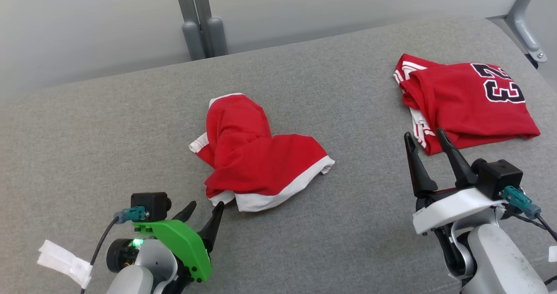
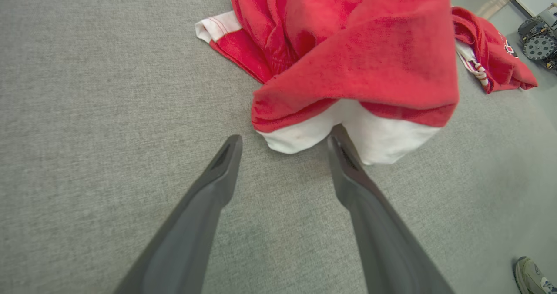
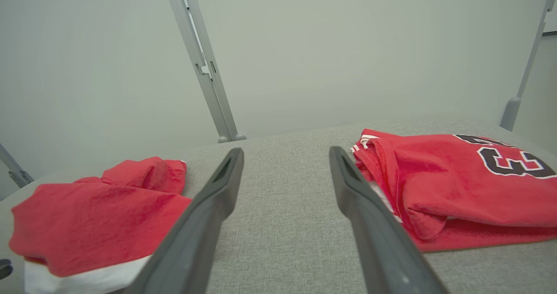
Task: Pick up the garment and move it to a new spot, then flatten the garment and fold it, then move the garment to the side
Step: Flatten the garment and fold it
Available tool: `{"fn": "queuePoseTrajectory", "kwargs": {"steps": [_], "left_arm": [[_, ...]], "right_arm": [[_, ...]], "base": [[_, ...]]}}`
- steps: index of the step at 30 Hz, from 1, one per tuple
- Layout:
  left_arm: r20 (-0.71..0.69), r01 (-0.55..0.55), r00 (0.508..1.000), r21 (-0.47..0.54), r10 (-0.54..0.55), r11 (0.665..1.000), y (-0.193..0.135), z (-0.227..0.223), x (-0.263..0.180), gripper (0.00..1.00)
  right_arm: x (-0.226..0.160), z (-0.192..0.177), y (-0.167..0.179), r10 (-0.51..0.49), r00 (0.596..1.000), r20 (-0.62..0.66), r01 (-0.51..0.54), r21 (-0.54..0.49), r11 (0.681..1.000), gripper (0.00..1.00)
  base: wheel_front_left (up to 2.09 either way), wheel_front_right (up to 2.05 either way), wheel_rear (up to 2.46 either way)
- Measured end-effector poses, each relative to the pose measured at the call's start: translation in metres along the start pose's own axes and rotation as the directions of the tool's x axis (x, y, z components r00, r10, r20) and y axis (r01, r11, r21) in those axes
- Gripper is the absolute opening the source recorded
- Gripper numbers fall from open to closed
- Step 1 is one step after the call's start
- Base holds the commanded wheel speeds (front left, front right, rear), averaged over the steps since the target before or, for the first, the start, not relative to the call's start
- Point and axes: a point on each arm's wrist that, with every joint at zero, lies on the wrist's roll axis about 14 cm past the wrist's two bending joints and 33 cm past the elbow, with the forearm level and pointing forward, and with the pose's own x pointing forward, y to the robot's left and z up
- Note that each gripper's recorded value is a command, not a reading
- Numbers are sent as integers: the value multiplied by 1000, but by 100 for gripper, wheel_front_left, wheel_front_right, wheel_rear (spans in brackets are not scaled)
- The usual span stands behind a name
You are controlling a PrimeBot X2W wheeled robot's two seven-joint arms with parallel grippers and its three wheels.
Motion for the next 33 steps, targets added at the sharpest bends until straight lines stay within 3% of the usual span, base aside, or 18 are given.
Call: {"fn": "queuePoseTrajectory", "kwargs": {"steps": [12, 13, 16, 17, 26, 33], "left_arm": [[-96, 30, 995, -16, -31, 999, 0, -13, 37, 99], [-105, 30, 994, -17, -32, 999, 0, -15, 39, 86], [-119, 34, 992, -17, -36, 999, -1, -19, 43, 10], [-120, 36, 992, -17, -38, 999, -2, -20, 44, 0], [-41, 35, 999, 5, -34, 999, 1, 0, 34, 0], [-47, -69, 996, 24, 70, 997, 33, -1, 2, 0]], "right_arm": [[-4, -3, -21, -63, 998, -12, 62, -12, 998, 100], [-4, -3, -22, -67, 998, -14, 67, -12, 998, 100], [-6, -4, -25, -76, 997, -18, 76, -12, 997, 100], [-6, -4, -25, -77, 997, -18, 77, -12, 997, 100], [-3, -6, -17, -52, 998, -20, 52, -8, 999, 100], [2, -10, -3, -9, 1000, -30, 9, -1, 1000, 100]], "base": [[0, 0, 0], [0, 0, 0], [0, 0, 0], [0, 0, 0], [0, 0, 0], [0, 0, 0]]}}
